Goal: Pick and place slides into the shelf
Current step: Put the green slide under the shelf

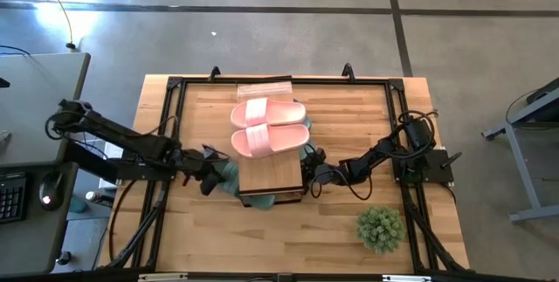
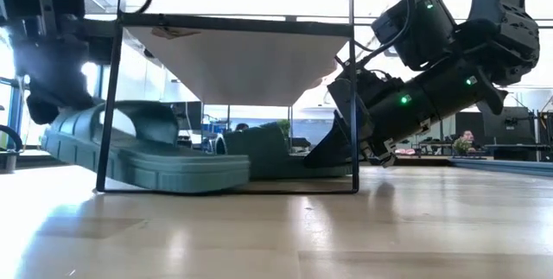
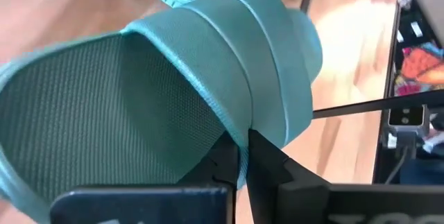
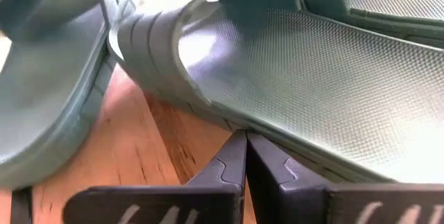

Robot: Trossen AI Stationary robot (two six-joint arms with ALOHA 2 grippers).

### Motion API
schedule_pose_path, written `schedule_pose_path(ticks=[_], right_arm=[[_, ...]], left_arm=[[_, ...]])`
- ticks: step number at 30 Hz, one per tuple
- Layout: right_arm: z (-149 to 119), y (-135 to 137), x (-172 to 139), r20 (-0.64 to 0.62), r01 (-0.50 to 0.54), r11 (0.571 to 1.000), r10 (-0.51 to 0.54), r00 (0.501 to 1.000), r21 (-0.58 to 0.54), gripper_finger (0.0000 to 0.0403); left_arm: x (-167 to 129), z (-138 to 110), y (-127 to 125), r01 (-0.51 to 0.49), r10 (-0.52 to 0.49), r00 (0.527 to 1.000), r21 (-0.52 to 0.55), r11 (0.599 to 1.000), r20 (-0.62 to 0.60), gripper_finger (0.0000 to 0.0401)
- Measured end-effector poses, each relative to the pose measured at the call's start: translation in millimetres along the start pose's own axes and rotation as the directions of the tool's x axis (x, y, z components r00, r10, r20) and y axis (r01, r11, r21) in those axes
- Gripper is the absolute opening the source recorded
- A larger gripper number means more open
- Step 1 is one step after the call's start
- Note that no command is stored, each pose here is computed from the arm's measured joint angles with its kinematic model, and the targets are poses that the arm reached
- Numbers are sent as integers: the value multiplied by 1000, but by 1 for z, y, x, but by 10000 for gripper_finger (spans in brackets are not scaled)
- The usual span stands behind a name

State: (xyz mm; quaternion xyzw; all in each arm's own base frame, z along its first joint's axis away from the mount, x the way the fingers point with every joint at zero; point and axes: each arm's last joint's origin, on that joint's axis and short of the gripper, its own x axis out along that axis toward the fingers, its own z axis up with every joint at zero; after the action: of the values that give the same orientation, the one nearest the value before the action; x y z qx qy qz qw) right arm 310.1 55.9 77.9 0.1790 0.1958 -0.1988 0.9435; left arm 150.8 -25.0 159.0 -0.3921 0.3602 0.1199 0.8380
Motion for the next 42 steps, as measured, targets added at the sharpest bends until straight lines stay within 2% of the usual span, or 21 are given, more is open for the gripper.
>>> schedule_pose_path(ticks=[10,19,25,34,42], right_arm=[[0,-1,0,5,20,1000,-20,1000,-3,0],[0,-1,0,5,18,1000,-18,1000,-3,0],[0,-1,0,4,17,1000,-17,1000,-3,0],[-1,-1,0,1,16,999,-16,1000,31,0],[0,-1,0,3,19,999,-19,1000,39,0]], left_arm=[[-36,4,1,-91,93,995,-61,994,26,1],[-49,9,-4,-157,160,987,-82,984,23,0],[-50,9,-5,-160,164,986,-139,977,22,0],[-48,-6,-14,-147,142,989,-225,963,-40,0],[-50,-20,-22,-130,137,991,-309,942,1,0]])
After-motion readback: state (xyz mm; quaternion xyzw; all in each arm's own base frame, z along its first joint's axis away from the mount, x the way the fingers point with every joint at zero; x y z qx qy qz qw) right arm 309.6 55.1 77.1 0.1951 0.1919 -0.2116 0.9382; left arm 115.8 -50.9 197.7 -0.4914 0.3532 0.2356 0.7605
